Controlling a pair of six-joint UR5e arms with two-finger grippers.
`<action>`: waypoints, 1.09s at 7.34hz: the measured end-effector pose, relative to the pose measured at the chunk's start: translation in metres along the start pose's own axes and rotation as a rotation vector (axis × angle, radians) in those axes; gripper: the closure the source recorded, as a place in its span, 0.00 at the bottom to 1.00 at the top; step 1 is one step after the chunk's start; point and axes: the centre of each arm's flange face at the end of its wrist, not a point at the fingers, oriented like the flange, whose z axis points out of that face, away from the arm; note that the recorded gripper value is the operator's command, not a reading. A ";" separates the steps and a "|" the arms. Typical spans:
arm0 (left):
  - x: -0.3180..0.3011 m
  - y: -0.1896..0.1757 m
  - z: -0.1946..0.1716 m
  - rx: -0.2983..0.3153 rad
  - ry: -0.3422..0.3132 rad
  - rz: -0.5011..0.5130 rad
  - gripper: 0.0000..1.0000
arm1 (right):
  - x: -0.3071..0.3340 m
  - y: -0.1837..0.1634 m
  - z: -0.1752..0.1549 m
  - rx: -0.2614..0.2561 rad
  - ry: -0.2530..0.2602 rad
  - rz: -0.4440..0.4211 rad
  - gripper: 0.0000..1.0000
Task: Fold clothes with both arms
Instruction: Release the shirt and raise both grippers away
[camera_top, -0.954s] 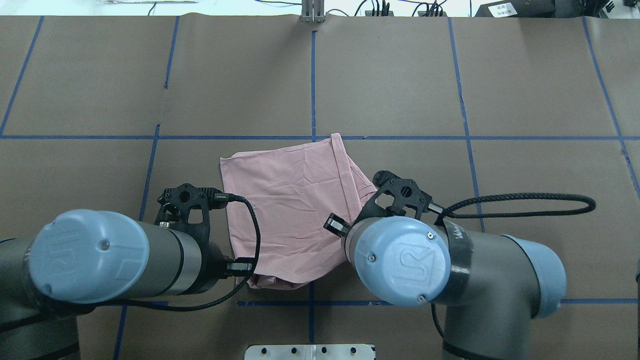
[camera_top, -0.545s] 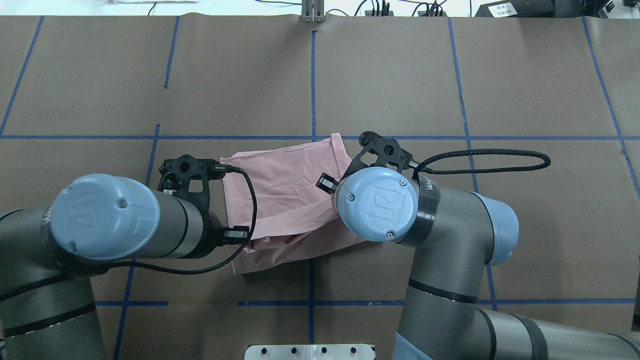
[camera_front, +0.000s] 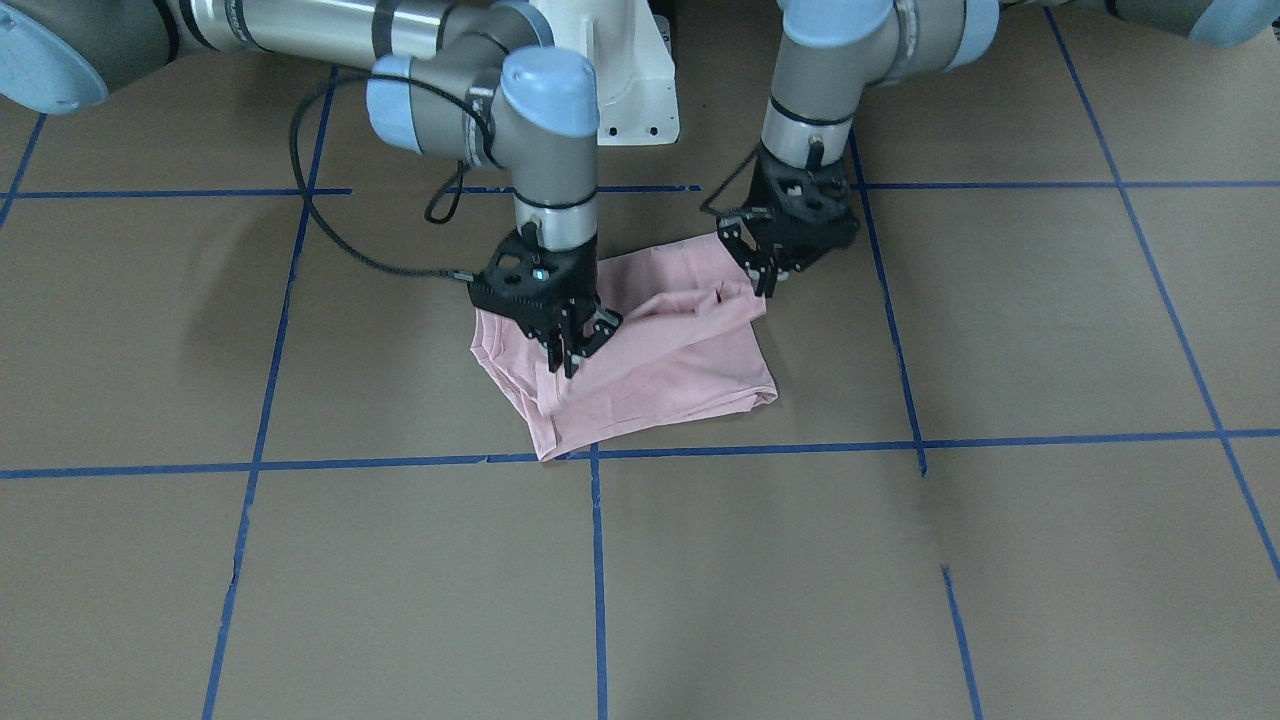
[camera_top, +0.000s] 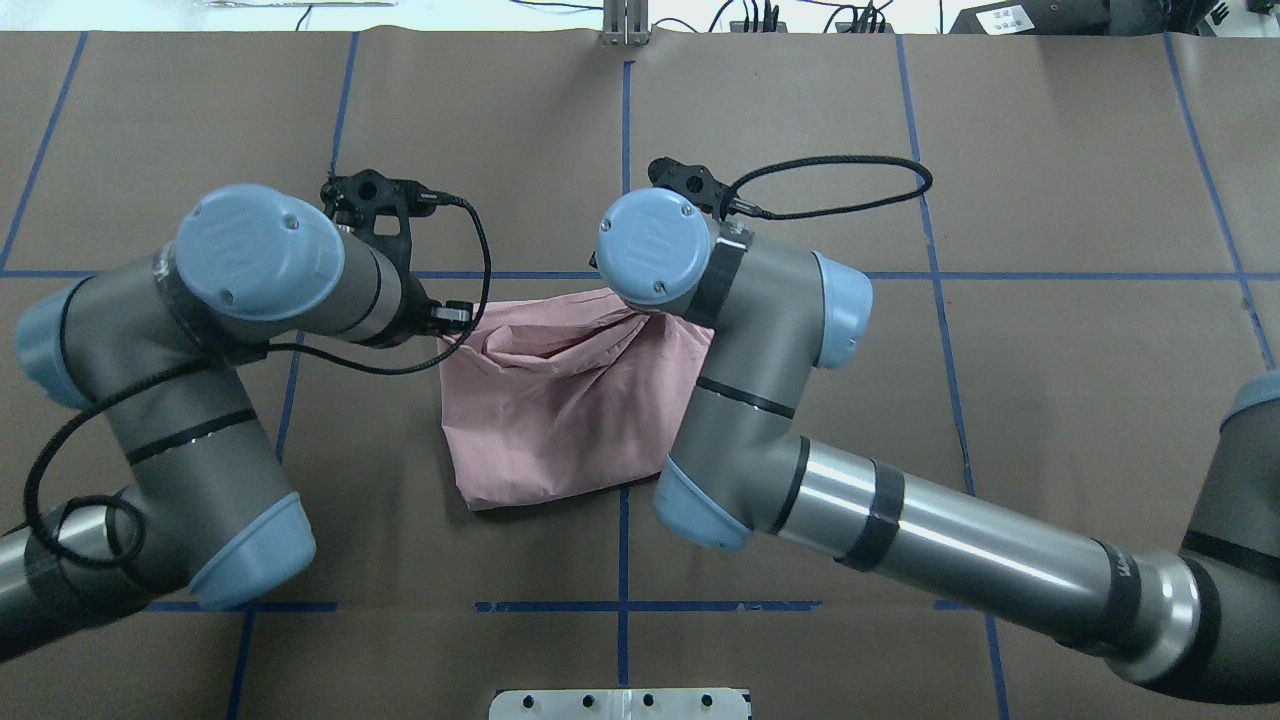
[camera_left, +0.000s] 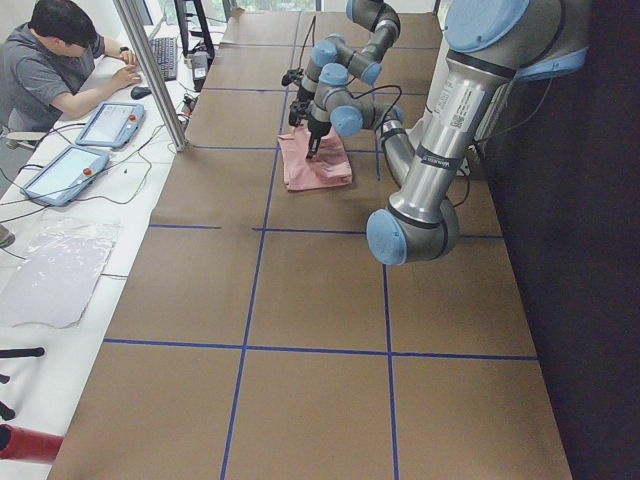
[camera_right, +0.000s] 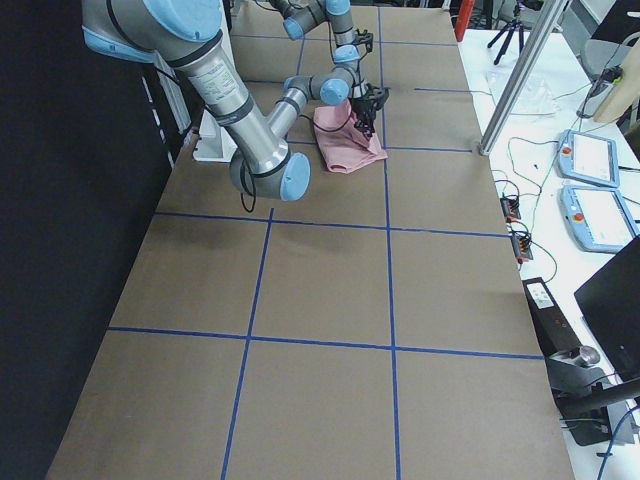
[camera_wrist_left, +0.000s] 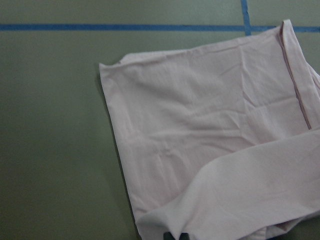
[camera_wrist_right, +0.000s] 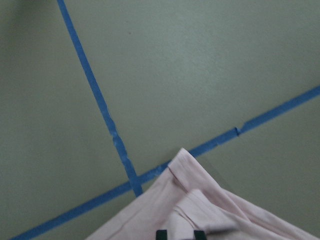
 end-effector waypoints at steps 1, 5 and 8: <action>-0.025 -0.039 0.011 0.018 -0.020 0.045 0.00 | -0.011 -0.042 0.016 -0.007 0.006 -0.035 0.00; -0.060 -0.082 -0.011 0.018 0.015 0.168 0.00 | 0.002 -0.133 0.009 -0.105 -0.005 -0.142 0.00; -0.120 -0.081 -0.063 0.017 0.071 0.311 0.00 | 0.126 -0.210 -0.019 -0.170 -0.023 -0.313 0.00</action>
